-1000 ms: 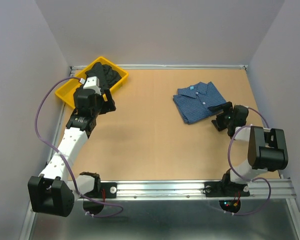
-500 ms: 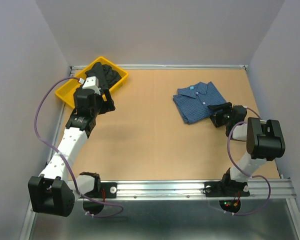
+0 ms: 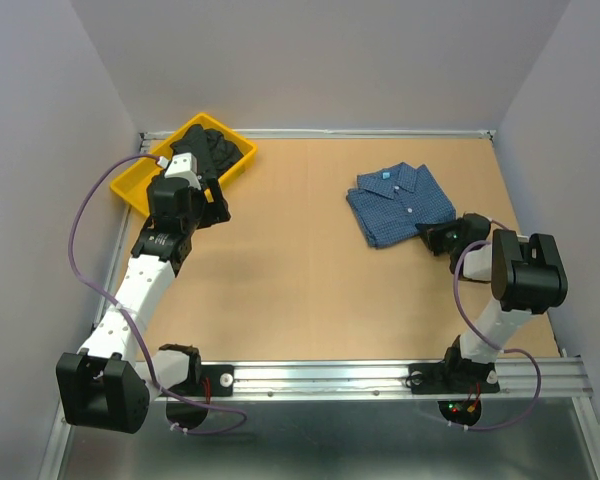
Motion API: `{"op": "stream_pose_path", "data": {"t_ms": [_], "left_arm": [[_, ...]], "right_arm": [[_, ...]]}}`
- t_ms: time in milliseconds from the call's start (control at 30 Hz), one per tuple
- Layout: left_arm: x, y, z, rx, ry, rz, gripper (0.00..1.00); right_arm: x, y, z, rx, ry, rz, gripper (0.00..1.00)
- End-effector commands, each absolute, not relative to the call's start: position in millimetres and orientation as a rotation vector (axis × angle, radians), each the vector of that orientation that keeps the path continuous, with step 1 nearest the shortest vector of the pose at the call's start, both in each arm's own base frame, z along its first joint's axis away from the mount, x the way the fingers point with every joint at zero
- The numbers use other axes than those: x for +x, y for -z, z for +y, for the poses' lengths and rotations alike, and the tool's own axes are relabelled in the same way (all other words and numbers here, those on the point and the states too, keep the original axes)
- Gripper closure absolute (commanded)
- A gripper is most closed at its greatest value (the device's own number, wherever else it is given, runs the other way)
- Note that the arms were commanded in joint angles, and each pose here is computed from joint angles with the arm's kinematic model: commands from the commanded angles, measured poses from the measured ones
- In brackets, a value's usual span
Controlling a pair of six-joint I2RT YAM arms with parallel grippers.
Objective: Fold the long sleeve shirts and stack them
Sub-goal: Neatly place the folded shirt to the corner
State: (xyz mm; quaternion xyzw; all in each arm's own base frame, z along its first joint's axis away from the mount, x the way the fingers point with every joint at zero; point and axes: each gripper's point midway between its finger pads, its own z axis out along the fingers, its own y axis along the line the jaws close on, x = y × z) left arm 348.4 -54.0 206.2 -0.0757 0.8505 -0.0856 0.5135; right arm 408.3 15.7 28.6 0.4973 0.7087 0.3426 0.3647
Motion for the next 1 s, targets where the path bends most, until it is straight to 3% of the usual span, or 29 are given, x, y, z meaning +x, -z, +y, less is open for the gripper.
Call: {"op": "stream_pose_path", "data": {"t_ms": [0, 333, 700, 967], "left_arm": [[354.4, -214.8, -52.1, -0.174, 0.207, 2.002, 0.11], [354.7, -212.3, -48.5, -0.184, 0.185, 2.009, 0.11], [355.3, -209.9, -46.5, -0.188, 0.171, 2.015, 0.11], [356.3, -206.6, -46.3, -0.186, 0.165, 2.026, 0.11]], "right_arm": [[417.5, -27.8, 6.5, 1.317, -0.828, 1.794, 0.99], [451.5, -53.8, -31.7, 1.392, -0.758, 1.609, 0.99], [509.2, -77.0, -127.2, 1.4, -0.701, 1.451, 0.99], [553.8, -52.3, -172.6, 1.421, -0.669, 1.469, 0.99]]}}
